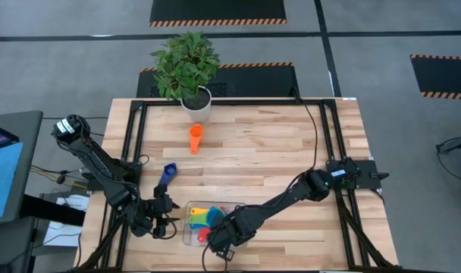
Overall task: Nest measuring cups in basket
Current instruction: Stack the light blue measuring cup on top of the green measuring cup
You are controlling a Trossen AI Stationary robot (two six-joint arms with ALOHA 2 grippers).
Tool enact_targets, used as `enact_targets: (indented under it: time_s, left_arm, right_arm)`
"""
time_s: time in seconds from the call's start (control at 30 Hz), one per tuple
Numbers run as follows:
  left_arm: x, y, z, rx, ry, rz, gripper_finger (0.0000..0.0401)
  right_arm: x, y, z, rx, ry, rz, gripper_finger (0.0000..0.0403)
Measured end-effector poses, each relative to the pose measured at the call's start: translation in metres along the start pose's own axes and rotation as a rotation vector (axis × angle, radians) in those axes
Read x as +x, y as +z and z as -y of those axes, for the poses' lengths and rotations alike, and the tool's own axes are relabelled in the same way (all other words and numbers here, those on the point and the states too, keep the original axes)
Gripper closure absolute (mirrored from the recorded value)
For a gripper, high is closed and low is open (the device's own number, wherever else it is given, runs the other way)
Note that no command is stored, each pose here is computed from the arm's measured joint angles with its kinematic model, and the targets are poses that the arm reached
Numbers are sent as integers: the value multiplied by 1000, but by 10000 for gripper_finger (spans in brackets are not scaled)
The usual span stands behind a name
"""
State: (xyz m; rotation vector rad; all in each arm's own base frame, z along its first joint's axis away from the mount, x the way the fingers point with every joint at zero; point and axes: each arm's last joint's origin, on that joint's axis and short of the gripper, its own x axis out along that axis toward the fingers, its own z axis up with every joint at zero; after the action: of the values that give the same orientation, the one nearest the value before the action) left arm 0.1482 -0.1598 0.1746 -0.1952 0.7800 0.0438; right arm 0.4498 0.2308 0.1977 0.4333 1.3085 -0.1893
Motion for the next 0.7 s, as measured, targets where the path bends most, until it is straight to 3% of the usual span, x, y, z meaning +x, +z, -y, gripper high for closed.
enact_targets:
  time_s: [0.17,0.43,0.7]
  left_arm:
    - [0,0,0,0,6,7,209]
    - [0,0,0,-1,5,7,209]
    - [0,0,0,-3,5,8,209]
  right_arm:
    - [-2,6,-7,-27,77,63,382]
    - [-1,4,-4,-18,42,37,396]
    - [0,2,-3,-11,23,28,382]
